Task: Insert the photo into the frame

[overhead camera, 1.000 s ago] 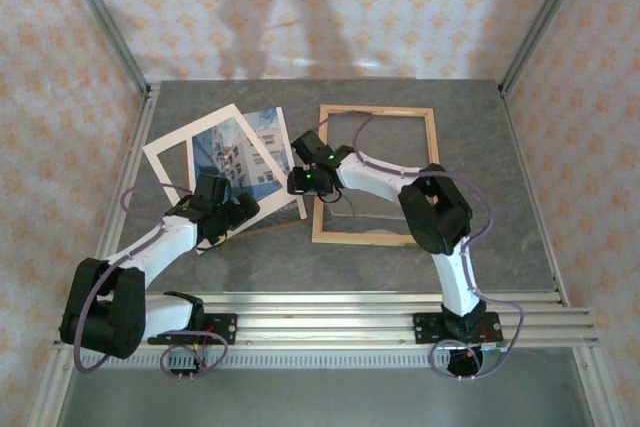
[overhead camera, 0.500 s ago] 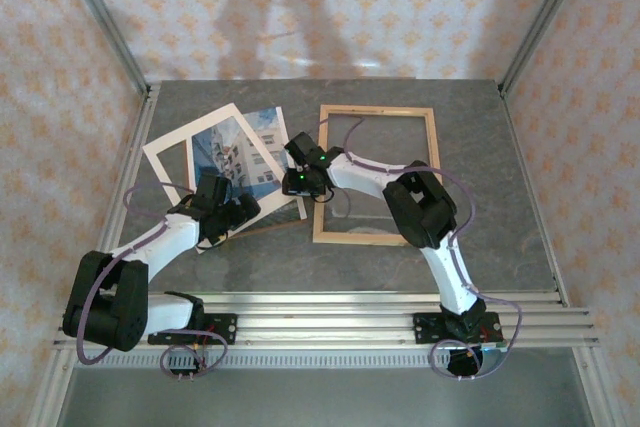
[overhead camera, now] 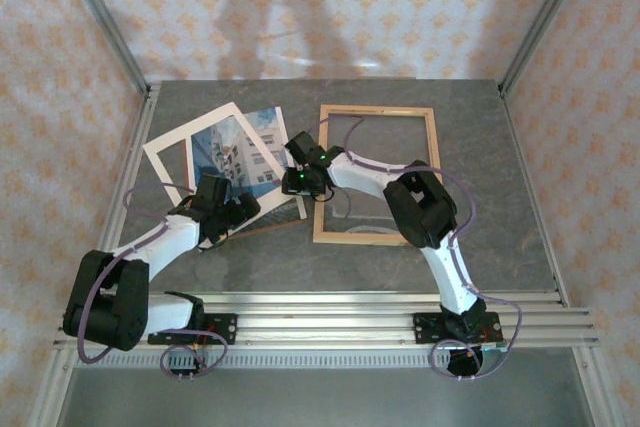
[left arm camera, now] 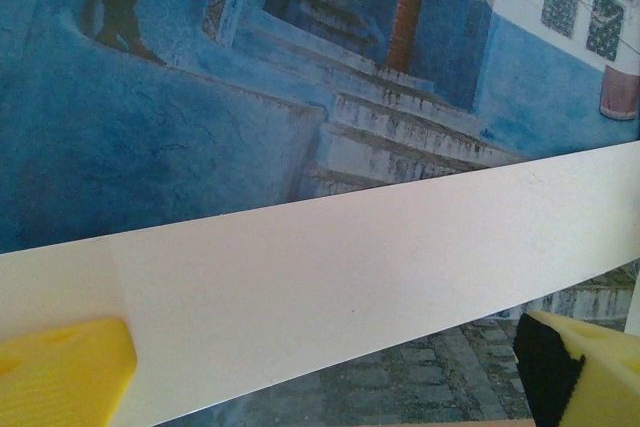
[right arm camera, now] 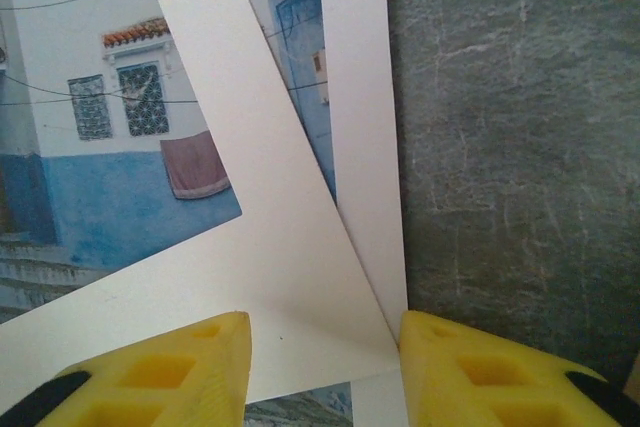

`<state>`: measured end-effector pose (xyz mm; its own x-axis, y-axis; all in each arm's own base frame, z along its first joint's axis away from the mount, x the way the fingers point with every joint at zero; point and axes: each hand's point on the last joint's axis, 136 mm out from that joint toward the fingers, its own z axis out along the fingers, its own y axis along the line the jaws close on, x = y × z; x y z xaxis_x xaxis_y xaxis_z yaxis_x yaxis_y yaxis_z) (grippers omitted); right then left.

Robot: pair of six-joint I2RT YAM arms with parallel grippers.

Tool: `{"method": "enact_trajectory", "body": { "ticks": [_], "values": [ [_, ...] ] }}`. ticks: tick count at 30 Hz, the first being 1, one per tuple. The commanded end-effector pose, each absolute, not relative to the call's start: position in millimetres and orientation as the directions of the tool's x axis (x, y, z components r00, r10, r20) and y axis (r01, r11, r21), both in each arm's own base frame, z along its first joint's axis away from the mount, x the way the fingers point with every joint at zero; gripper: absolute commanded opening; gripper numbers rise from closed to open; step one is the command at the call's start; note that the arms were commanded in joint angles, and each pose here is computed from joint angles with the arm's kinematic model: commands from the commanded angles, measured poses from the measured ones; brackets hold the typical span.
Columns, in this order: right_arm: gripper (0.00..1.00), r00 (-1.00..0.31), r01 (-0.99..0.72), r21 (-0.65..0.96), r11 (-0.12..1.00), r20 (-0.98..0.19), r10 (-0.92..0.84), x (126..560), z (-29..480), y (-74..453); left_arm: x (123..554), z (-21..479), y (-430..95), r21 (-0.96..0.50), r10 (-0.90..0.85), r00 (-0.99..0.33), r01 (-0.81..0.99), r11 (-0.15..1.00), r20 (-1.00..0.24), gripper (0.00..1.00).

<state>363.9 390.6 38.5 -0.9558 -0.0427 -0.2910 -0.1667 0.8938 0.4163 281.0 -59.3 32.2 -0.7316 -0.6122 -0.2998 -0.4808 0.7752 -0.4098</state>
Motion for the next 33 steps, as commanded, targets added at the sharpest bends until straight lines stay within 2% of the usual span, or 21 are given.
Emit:
{"method": "enact_trajectory", "body": {
  "ticks": [1,9,15,19,23,29,33],
  "values": [
    [0.43,-0.944,-0.209,0.467,0.859,-0.326,-0.052,355,68,402,260,7,-56,-0.355,-0.620,-0.752,-0.530,0.770,-0.224,1.00],
    [0.43,-0.935,-0.229,0.492,0.840,-0.351,-0.049,356,81,406,259,5,-57,-0.356,-0.623,-0.751,-0.533,0.768,-0.219,1.00],
    [0.50,-0.909,-0.261,0.506,0.822,-0.416,-0.033,358,100,404,258,6,-57,-0.355,-0.620,-0.753,-0.530,0.770,-0.221,1.00],
    [0.52,-0.884,-0.292,0.585,0.757,-0.466,0.019,358,115,407,258,5,-56,-0.357,-0.626,-0.749,-0.535,0.766,-0.219,1.00],
    [0.52,-0.903,-0.272,0.662,0.699,-0.427,0.053,360,114,412,257,4,-57,-0.355,-0.625,-0.750,-0.536,0.766,-0.216,1.00],
    [0.42,-0.927,-0.172,0.696,0.697,-0.354,0.124,370,100,403,257,5,-56,-0.357,-0.627,-0.747,-0.536,0.765,-0.220,1.00],
    [0.30,-0.944,-0.110,0.695,0.711,-0.298,0.145,371,91,398,258,7,-56,-0.362,-0.629,-0.744,-0.536,0.763,-0.224,1.00]
  ]
}}
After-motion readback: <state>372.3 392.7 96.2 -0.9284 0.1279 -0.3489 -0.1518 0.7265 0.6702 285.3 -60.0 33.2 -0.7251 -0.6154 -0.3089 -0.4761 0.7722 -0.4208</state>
